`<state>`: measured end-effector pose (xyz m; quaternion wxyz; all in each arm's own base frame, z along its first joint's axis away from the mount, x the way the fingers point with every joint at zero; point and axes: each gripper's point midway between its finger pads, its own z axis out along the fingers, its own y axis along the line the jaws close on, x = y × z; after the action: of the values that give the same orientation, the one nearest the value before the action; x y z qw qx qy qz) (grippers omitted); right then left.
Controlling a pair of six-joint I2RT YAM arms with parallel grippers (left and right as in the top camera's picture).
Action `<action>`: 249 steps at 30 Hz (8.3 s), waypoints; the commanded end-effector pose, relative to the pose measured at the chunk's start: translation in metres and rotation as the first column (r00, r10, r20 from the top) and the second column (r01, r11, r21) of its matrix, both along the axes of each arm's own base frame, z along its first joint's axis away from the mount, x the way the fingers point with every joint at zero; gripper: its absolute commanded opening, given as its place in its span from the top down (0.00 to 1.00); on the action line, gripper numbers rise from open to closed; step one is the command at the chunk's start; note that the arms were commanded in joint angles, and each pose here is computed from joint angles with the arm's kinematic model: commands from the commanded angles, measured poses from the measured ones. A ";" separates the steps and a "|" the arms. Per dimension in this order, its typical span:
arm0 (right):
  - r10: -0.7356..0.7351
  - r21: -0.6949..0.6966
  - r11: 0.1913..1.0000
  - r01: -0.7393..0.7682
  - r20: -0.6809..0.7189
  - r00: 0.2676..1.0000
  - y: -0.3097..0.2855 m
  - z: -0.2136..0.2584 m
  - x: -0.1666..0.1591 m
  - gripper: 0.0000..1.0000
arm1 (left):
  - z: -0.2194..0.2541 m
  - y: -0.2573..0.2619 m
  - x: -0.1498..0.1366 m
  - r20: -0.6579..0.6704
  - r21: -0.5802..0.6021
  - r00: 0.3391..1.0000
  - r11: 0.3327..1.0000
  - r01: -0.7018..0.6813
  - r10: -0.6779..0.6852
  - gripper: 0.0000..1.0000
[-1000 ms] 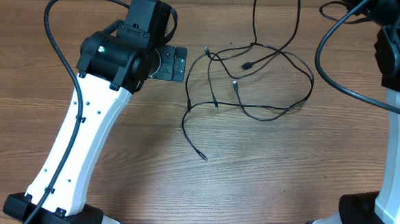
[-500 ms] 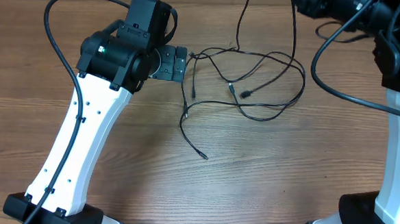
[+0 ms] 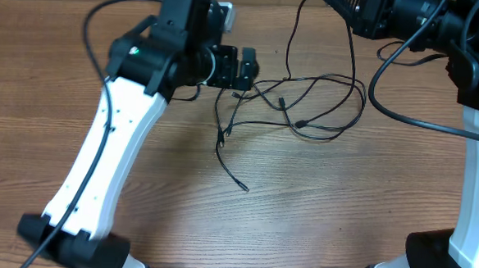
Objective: Untangle cables
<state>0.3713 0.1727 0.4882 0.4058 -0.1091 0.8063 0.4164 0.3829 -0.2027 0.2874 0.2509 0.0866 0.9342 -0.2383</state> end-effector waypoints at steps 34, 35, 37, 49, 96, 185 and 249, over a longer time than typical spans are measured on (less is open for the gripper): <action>-0.163 0.155 0.972 0.176 -0.090 0.982 -0.047 0.026 0.009 0.96 | -0.057 0.201 0.100 0.275 0.461 0.761 0.613 -0.641 0.588 0.00; -0.219 0.132 0.964 0.233 -0.111 0.969 -0.056 0.019 0.013 0.96 | -0.056 0.203 0.098 0.254 0.450 0.774 0.637 -0.626 0.580 0.00; -0.269 0.099 0.954 0.283 -0.133 0.954 -0.066 0.010 0.019 0.96 | -0.048 0.196 0.098 0.222 0.411 0.833 0.726 -0.552 0.508 0.00; -0.366 -0.065 0.931 0.361 -0.209 0.907 -0.085 -0.042 0.040 0.96 | 0.034 0.135 0.076 0.310 0.156 0.916 0.937 -0.312 0.253 0.01; -0.959 0.073 0.235 0.969 0.178 0.219 -0.370 0.047 0.044 0.96 | 0.025 0.131 0.066 0.258 0.162 0.936 0.944 -0.286 0.240 0.00; -0.702 -0.592 0.711 0.378 -0.619 0.352 0.055 -0.359 0.081 0.00 | 0.025 0.131 0.066 0.258 0.162 0.936 0.944 -0.286 0.239 0.01; -0.302 0.072 0.953 0.296 0.099 0.948 0.024 0.063 -0.011 0.96 | 0.025 0.131 0.066 0.258 0.162 0.936 0.944 -0.286 0.239 0.00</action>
<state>0.3641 0.1968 0.5491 0.5064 0.0101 0.7800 0.3676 0.4497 -0.0667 0.3096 0.3760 -0.0010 0.9218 -0.0940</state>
